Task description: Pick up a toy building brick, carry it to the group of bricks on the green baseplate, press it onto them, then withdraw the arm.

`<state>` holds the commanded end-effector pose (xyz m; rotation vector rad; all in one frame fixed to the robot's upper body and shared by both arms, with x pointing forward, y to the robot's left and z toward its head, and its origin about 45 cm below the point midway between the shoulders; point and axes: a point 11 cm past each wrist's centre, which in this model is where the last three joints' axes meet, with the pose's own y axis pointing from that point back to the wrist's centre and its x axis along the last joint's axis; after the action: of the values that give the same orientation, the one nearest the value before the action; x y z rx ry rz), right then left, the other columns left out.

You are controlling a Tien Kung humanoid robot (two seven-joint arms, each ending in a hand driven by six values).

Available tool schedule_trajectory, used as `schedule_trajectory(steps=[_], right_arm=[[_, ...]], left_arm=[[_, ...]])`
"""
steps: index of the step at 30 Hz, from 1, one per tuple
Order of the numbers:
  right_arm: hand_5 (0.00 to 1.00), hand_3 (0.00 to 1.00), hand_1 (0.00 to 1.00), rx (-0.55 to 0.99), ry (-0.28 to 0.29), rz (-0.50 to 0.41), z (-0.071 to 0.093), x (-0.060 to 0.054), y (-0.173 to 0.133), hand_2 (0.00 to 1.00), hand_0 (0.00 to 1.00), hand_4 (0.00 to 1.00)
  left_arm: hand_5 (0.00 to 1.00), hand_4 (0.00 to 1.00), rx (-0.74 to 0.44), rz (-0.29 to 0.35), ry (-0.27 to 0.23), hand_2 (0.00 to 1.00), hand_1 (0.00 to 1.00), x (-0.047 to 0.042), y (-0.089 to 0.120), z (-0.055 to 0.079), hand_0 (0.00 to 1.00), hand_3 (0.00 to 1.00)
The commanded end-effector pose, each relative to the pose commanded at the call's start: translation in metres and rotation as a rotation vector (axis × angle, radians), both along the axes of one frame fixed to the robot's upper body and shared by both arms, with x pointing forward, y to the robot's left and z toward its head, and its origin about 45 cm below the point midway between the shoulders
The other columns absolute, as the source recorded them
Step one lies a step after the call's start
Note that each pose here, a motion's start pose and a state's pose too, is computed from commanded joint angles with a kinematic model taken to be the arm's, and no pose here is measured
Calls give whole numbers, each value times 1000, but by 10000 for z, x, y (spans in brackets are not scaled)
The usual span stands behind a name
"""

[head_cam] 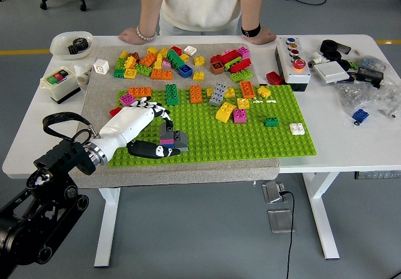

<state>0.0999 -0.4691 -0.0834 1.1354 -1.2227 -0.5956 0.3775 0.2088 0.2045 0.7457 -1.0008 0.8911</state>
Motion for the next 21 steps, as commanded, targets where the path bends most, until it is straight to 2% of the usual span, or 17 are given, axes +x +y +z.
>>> schedule_trajectory(steps=[11, 21], right_arm=[[497, 563, 642, 0, -3, 0, 3, 11, -2, 693, 740, 819], [498, 562, 643, 0, -5, -2, 6, 22, -2, 694, 740, 819]], left_arm=[[605, 998, 6, 4, 10, 823, 912, 33, 10, -15, 998, 596], [599, 998, 18, 9, 32, 821, 912, 43, 26, -83, 998, 596]])
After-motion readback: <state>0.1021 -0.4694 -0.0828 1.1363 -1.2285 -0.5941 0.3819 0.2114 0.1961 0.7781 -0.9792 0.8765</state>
